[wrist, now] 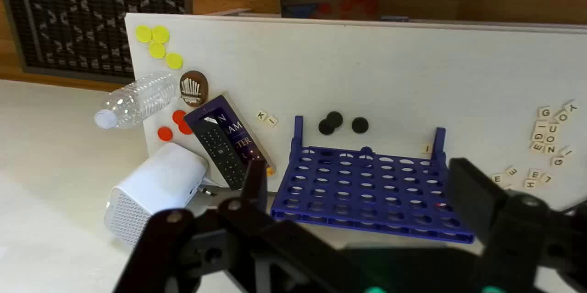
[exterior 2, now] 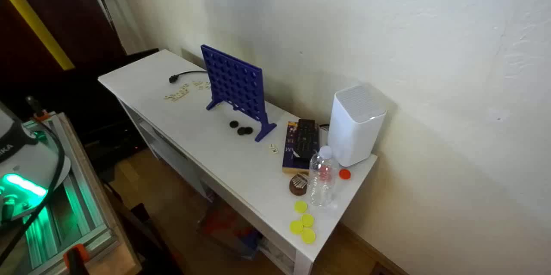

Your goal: Move the orange object to the right

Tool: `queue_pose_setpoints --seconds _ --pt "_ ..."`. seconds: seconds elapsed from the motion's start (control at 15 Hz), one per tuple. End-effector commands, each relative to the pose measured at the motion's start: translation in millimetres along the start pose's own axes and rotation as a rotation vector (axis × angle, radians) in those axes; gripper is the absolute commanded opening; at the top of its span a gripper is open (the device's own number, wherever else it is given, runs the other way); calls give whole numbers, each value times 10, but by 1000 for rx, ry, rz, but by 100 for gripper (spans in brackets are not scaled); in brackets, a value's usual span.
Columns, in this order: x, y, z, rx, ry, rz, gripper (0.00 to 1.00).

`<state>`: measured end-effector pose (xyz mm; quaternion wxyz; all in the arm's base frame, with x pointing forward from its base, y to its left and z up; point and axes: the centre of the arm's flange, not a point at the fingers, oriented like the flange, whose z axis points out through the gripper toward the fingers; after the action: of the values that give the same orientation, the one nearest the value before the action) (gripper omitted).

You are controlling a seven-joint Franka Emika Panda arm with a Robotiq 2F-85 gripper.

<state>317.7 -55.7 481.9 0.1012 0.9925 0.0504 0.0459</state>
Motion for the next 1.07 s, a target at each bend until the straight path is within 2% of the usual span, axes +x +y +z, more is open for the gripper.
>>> queue_pose_setpoints --seconds 0.0,0.33,0.47,0.73,0.87,0.93,1.0 --pt "0 0 0 0 0 0 100" --pt "0 0 0 0 0 0 100" --pt "166 -135 -51 3 -8 22 100" --pt "673 -778 -254 -13 -42 76 100" --pt "899 -1113 -338 49 -147 78 100" --pt "1038 -1239 -361 105 -156 43 100" --pt "1205 -1373 -348 144 -173 80 100"
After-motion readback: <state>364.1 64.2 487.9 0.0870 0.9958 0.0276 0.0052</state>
